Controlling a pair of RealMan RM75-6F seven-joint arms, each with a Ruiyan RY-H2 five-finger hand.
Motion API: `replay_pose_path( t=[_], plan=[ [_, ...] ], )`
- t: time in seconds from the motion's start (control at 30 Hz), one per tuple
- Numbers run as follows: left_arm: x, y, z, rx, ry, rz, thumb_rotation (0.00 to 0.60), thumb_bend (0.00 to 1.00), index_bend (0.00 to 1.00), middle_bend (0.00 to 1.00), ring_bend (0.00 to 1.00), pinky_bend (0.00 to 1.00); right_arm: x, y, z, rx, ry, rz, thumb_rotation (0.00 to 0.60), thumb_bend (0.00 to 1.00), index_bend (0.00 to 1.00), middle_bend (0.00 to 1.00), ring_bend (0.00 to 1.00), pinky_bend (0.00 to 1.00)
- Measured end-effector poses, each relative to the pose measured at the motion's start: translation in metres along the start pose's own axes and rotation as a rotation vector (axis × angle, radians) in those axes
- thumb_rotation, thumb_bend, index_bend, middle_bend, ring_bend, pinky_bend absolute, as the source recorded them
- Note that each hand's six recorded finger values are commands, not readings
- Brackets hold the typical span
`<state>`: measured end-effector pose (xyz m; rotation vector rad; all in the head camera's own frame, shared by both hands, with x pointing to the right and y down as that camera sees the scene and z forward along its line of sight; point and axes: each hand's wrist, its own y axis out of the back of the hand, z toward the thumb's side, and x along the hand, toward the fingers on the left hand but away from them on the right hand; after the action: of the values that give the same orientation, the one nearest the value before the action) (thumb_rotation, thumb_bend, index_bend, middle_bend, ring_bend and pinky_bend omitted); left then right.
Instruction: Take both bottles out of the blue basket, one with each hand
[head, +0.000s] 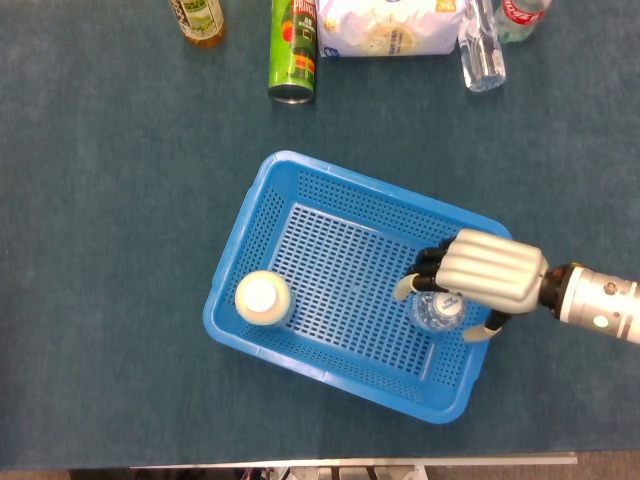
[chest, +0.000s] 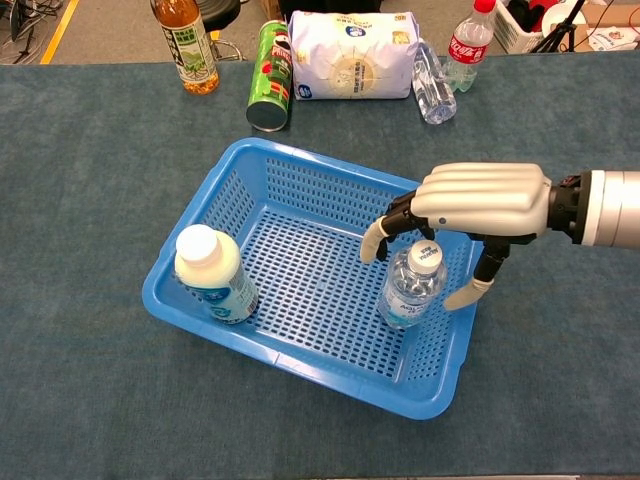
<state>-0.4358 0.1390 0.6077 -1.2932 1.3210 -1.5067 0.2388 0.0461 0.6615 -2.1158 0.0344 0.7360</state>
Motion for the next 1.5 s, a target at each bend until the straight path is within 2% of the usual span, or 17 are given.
replay_pose_path(
  t=[0.4,0.67,0.97,1.2,1.5],
  plan=[
    [-0.003,0.000,-0.004,-0.005,0.010,0.001,0.600,0.20,0.39,0.37,0.30,0.53,-0.006,-0.003,-0.001,-0.010,0.005,0.004,0.600,0.00,0.33,0.42,0.38,0.53],
    [-0.003,-0.001,-0.005,-0.005,0.014,-0.001,0.600,0.20,0.39,0.37,0.30,0.53,-0.006,-0.005,-0.003,-0.012,-0.001,0.007,0.600,0.00,0.41,0.49,0.46,0.56],
    [-0.003,-0.001,-0.005,-0.005,0.016,-0.002,0.600,0.20,0.39,0.37,0.30,0.53,-0.005,-0.003,-0.007,-0.033,-0.020,-0.009,0.600,0.14,0.49,0.57,0.54,0.58],
    [-0.002,-0.001,-0.005,-0.006,0.016,-0.002,0.600,0.20,0.39,0.37,0.30,0.53,-0.001,0.008,-0.013,-0.083,-0.039,-0.063,0.600,0.16,0.50,0.58,0.56,0.60],
    [0.001,0.000,-0.001,-0.005,0.005,0.001,0.600,0.20,0.39,0.37,0.30,0.53,0.013,0.040,-0.018,-0.100,-0.054,-0.184,0.600,0.16,0.50,0.59,0.56,0.60]
  ],
)
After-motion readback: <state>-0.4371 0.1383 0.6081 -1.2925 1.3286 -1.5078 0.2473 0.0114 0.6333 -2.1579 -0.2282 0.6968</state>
